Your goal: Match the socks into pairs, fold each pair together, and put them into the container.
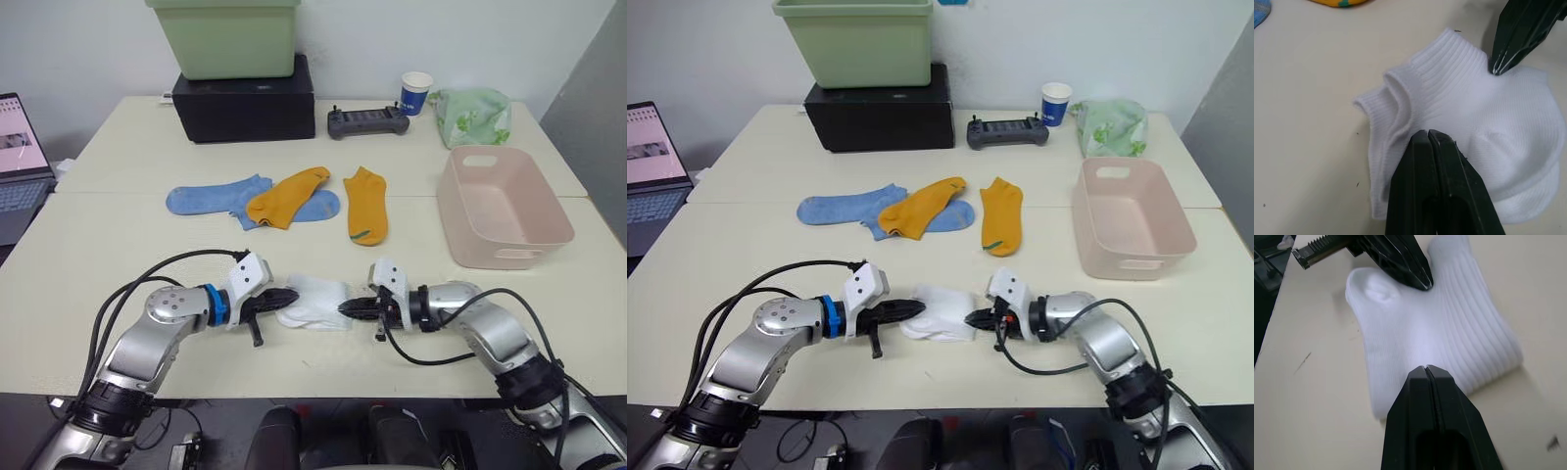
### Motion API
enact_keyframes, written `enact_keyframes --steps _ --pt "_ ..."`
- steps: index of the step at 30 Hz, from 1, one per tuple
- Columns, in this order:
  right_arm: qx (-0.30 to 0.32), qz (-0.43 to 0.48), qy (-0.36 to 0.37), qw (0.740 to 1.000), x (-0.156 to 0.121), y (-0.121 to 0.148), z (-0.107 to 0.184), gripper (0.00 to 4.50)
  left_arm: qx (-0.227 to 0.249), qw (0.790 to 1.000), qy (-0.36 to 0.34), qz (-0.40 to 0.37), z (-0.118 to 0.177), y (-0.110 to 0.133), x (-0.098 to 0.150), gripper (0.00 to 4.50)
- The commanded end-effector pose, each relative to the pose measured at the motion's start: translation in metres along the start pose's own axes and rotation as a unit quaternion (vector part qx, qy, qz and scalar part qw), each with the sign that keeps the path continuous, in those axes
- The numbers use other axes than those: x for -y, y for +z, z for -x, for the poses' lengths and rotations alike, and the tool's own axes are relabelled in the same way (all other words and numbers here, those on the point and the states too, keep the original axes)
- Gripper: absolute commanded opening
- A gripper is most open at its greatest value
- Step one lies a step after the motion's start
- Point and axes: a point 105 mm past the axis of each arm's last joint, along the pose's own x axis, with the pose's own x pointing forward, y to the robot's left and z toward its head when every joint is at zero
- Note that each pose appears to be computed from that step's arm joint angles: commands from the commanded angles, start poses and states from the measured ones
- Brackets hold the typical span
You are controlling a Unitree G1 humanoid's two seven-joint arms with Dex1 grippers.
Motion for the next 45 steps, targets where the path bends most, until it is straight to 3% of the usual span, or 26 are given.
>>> enact_keyframes --steps 1,2,8,15,26,35,38,42,45 --pt "0.034 -0.069 -0.014 0.997 0.001 0.02 0.011 0.02 -0.002 1.0 -0.003 0.003 -0.001 -0.002 0.004 0.0" --pt "0.034 -0.095 -0.019 0.995 0.003 0.02 0.012 0.02 -0.002 1.0 -0.003 0.003 -0.001 -0.002 0.005 0.0" --pt "0.013 -0.236 -0.035 0.971 0.008 0.015 0.008 1.93 -0.008 1.0 -0.003 -0.001 0.0 -0.006 0.006 0.0" --pt "-0.02 -0.303 -0.004 0.953 -0.009 0.009 -0.004 1.93 -0.007 1.0 -0.003 -0.001 0.001 -0.005 0.007 0.0" --pt "0.075 -0.471 0.037 0.878 -0.002 0.032 -0.042 1.93 -0.004 1.0 -0.007 0.001 0.003 -0.004 0.011 0.0" --pt "0.057 -0.458 0.037 0.886 -0.005 0.027 -0.05 1.93 -0.005 1.0 -0.003 0.004 0.007 -0.005 0.011 0.0" --pt "0.051 -0.455 0.035 0.888 -0.004 0.025 -0.047 1.36 -0.006 1.0 -0.002 0.003 0.007 -0.005 0.011 0.0" --pt "0.05 -0.448 0.037 0.892 -0.006 0.024 -0.047 0.05 -0.002 1.0 -0.002 0.002 0.008 -0.002 0.009 0.0" --pt "0.059 -0.445 0.039 0.893 -0.005 0.026 -0.045 0.01 0.018 1.0 -0.003 -0.003 0.008 0.005 0.008 0.0"
